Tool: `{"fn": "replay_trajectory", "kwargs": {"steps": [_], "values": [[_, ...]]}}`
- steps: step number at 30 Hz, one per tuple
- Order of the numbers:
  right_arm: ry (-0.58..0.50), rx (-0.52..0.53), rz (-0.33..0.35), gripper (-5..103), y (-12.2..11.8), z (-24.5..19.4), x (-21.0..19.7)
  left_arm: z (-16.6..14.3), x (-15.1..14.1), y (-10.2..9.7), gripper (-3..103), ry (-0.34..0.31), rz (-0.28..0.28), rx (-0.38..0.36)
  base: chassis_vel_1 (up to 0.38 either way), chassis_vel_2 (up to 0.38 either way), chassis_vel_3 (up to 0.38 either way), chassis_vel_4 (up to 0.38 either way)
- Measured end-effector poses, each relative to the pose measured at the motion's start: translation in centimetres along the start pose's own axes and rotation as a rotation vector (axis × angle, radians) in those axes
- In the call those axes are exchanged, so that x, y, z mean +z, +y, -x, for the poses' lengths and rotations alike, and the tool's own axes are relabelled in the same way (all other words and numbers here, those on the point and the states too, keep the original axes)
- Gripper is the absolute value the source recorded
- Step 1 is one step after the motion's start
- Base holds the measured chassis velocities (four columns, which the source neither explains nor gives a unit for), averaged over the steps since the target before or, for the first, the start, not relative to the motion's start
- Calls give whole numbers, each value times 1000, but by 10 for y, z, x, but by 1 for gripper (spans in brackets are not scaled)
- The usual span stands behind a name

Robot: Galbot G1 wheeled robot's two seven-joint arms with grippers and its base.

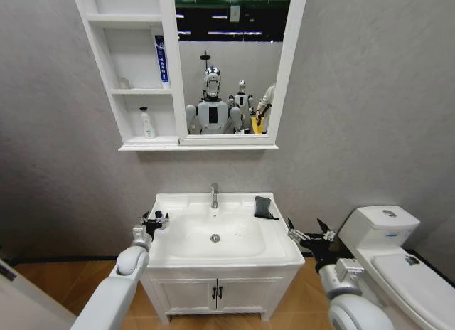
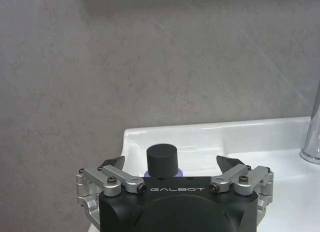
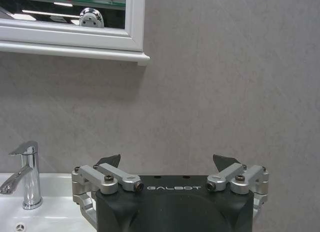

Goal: Move facial cleanser and shampoo from washbasin to cabinet, then wipe washbasin with towel.

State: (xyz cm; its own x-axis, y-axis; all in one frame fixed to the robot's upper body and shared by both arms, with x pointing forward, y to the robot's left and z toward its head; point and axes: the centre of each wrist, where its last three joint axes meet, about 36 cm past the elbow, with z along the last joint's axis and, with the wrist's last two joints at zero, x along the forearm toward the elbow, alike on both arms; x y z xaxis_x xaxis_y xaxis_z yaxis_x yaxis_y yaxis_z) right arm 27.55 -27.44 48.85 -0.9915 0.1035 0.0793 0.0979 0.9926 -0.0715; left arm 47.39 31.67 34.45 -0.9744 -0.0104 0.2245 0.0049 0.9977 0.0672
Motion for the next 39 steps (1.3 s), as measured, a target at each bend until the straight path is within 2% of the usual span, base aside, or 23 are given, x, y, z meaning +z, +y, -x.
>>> {"fn": "replay_trajectory", "kwargs": {"steps": [8,15,30,31,32,34,36,39], "values": [[3,3,3,100,0,1,2,15,16,4,100,18,-13,-6,0,0,0,0],[10,5,5,100,1,1,4,34,31,3,100,-25,-46,-19,0,0,0,0],[14,10,1,100,0,4,7,43,54,9,101,-62,-69,-43,0,0,0,0],[15,11,2,100,0,4,7,43,55,8,97,-66,-69,-36,0,0,0,0],[15,11,2,100,0,4,7,43,55,8,97,-66,-69,-36,0,0,0,0],[16,13,3,100,0,4,8,42,57,7,86,-66,-69,-30,0,0,0,0],[16,13,4,100,0,4,8,41,58,7,86,-65,-69,-27,0,0,0,0],[18,13,4,100,1,5,9,39,59,6,70,-62,-68,-23,0,0,0,0]]}}
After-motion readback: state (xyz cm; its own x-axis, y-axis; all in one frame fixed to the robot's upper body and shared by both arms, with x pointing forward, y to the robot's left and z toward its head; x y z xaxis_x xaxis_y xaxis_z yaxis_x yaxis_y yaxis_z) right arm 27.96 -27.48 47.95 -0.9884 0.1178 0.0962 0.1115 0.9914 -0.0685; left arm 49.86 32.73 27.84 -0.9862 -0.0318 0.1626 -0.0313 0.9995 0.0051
